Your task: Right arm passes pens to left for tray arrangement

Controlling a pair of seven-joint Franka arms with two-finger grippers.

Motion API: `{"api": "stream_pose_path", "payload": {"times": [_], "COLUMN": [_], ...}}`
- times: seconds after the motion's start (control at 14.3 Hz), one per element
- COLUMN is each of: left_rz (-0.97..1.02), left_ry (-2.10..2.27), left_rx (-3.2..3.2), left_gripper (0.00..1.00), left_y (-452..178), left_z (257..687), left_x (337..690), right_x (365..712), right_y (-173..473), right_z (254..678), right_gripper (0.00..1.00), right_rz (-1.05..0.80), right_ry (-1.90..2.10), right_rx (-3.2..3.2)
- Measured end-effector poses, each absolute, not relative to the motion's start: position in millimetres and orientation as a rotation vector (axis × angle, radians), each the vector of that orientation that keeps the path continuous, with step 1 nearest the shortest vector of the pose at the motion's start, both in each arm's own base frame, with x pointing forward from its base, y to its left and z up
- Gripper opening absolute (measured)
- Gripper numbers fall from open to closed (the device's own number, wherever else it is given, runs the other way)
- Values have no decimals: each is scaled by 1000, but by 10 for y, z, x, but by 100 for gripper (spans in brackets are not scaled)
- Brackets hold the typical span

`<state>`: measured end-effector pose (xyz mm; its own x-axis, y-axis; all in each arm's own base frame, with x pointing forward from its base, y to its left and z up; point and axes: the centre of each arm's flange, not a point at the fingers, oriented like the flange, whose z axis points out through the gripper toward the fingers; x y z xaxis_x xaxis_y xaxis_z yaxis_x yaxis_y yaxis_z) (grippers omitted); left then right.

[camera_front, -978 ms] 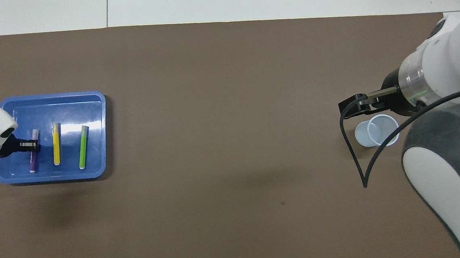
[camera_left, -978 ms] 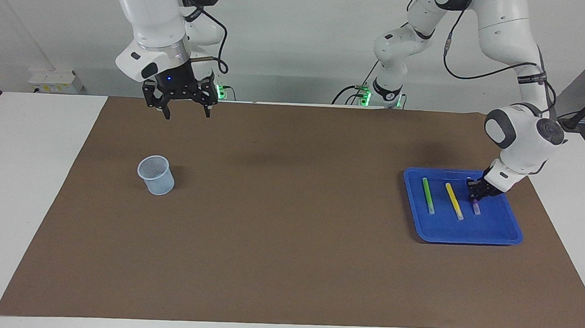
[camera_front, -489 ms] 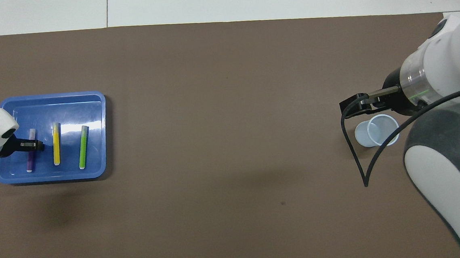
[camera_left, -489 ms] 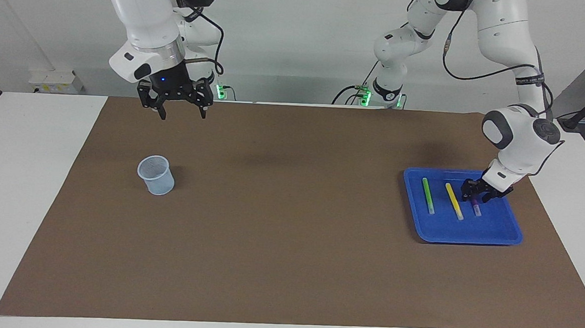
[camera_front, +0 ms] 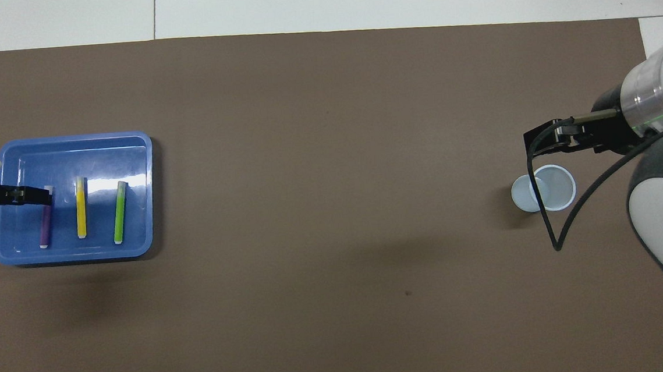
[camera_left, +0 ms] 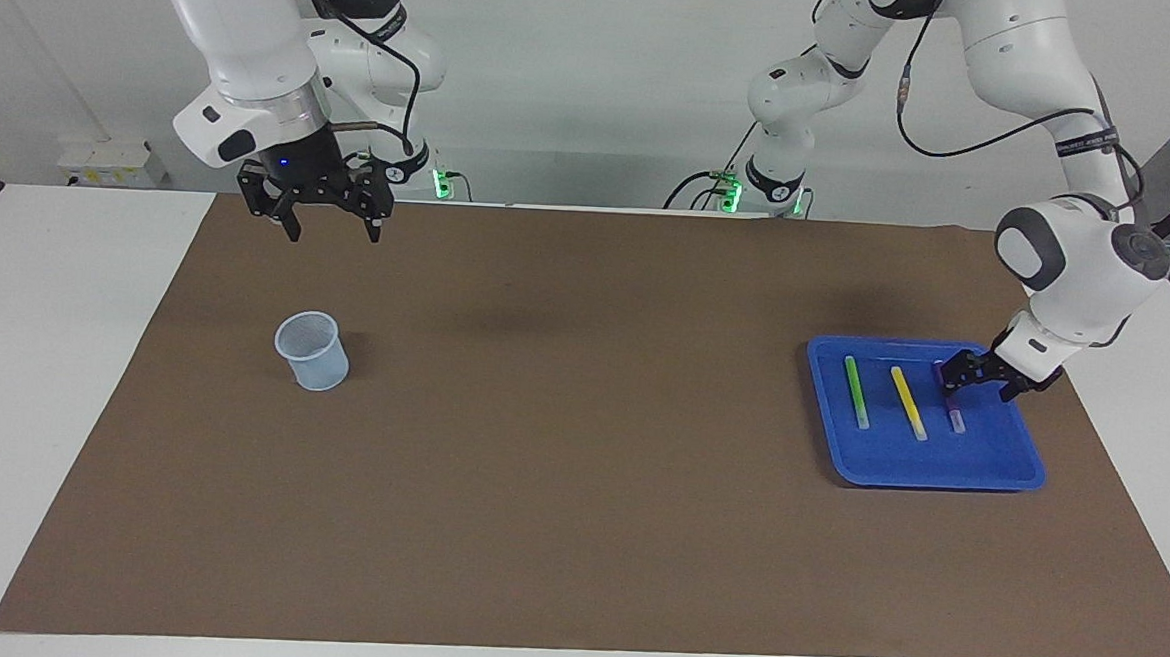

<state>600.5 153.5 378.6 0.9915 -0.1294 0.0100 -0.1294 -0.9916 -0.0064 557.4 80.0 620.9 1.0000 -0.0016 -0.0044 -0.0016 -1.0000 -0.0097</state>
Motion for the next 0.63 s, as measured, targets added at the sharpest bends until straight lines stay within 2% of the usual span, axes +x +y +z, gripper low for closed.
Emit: {"api": "stream_pose_path", "payload": {"times": [0.28,0.63], "left_rz": [-33,-11], "left_ry": [80,-87], "left_rx": [-3132,-3137], "left_gripper": [100,100], "left_y": [1378,782], "left_z": [4230,4871], "left_x": [6075,6211], "right_x": [5565,5564], "right_y": [780,780], "right_z": [6232,6232], "right_gripper": [100,100], "right_rz": [0,0], "right_ry": [8,8], "right_rx": [-3132,-3132]}}
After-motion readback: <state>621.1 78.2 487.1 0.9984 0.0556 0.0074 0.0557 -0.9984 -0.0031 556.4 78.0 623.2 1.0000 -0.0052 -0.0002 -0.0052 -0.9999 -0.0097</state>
